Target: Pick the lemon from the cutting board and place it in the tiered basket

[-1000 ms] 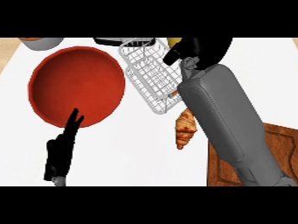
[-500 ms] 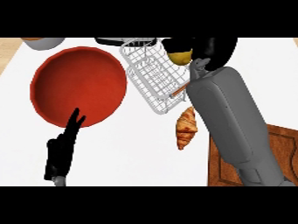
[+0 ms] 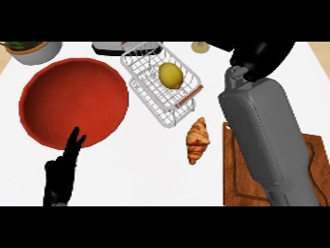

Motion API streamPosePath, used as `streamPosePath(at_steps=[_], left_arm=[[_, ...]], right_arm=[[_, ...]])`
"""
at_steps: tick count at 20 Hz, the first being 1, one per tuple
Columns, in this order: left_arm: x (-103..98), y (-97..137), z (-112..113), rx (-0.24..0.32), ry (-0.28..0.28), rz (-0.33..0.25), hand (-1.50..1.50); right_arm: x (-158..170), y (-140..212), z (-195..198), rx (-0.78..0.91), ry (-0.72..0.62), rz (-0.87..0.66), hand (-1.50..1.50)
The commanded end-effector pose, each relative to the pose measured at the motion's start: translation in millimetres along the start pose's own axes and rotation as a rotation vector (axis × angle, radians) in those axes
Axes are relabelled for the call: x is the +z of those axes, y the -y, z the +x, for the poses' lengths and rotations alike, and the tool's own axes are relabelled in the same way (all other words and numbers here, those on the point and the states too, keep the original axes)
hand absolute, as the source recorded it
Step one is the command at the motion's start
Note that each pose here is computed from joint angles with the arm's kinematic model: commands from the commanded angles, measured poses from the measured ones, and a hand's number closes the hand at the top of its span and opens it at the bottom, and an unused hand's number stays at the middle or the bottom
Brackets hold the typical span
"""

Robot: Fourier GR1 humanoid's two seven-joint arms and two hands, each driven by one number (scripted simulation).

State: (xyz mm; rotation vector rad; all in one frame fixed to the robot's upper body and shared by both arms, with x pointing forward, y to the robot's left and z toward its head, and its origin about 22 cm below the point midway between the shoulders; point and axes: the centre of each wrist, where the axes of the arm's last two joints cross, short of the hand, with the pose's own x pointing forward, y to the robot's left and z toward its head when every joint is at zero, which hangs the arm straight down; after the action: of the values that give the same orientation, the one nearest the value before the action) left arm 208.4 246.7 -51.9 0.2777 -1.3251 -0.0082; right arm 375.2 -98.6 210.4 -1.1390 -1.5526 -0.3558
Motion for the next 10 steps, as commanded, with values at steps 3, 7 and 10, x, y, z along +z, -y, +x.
streamPosePath(at_steps=[3,7,10], left_arm=[[13.0,-16.4,-22.3,0.014,-0.08,0.03,0.0],[17.4,-15.1,-23.7,0.018,-0.097,0.046,0.0],[16.9,-15.1,-17.2,0.007,-0.067,0.05,0.0]], right_arm=[[-11.1,49.5,-10.9,-0.109,-0.214,-0.188,-1.5],[-2.4,93.0,-21.7,-0.139,-0.238,-0.222,-1.5],[12.7,126.4,-32.6,-0.148,-0.238,-0.207,-1.5]])
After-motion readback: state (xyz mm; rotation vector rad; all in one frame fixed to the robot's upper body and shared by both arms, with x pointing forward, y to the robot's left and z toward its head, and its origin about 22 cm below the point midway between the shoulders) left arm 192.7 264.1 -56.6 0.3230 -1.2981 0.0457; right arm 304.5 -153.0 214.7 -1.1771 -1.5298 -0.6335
